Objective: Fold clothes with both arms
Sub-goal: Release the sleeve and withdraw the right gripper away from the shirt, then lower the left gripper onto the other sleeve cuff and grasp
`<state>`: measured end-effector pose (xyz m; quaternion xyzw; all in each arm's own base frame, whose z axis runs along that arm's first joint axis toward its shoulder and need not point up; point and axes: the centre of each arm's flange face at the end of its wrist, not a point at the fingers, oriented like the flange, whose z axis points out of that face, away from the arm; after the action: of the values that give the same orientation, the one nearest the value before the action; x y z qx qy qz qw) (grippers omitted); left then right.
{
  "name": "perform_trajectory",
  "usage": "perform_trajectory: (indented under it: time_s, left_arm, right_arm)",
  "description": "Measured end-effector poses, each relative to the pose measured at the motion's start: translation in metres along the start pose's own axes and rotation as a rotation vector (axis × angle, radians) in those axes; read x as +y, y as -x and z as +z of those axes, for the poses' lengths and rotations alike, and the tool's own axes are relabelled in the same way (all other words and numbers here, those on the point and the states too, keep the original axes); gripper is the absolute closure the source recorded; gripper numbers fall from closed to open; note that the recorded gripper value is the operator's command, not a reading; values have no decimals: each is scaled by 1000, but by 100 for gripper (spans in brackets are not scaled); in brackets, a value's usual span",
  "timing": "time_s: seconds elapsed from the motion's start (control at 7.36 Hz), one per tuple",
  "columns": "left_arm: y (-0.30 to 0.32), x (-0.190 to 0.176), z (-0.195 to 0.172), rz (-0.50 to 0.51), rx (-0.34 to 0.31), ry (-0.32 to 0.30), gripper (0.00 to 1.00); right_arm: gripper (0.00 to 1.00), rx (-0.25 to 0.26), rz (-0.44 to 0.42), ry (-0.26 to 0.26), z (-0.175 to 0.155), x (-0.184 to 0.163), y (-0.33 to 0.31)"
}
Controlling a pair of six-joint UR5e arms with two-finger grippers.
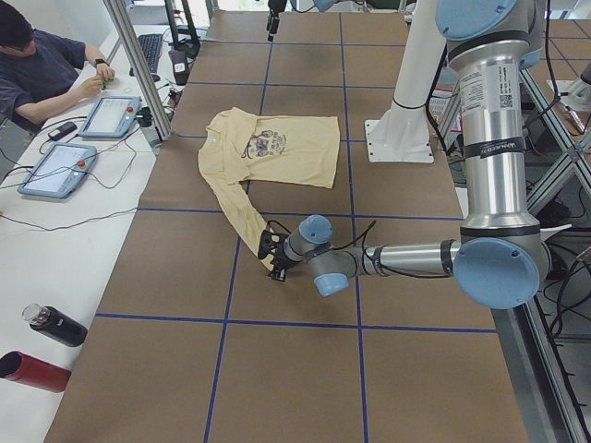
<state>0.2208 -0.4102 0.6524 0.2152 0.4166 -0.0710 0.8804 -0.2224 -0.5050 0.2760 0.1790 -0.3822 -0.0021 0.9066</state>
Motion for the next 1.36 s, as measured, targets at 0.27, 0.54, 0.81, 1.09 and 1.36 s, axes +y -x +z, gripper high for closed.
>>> perform_trajectory:
  time_s: [0.27,0.54,0.81,1.09,1.36]
  left_arm:
    - [-4,4,2,9,10,7,60]
    - [-5,7,2,14,13,10,66]
    - [-4,8,2,16,11,12,86]
    - [-4,9,2,19,10,13,100]
    - [-7,8,1,24,17,11,100]
  right_arm:
    - [0,2,1,0,0,0,-1]
    - [0,3,1,-2,0,0,0]
    - [0,3,0,-3,0,0,0]
    - [0,2,0,-2,0,0,0]
    - [0,3,2,-2,0,0,-1]
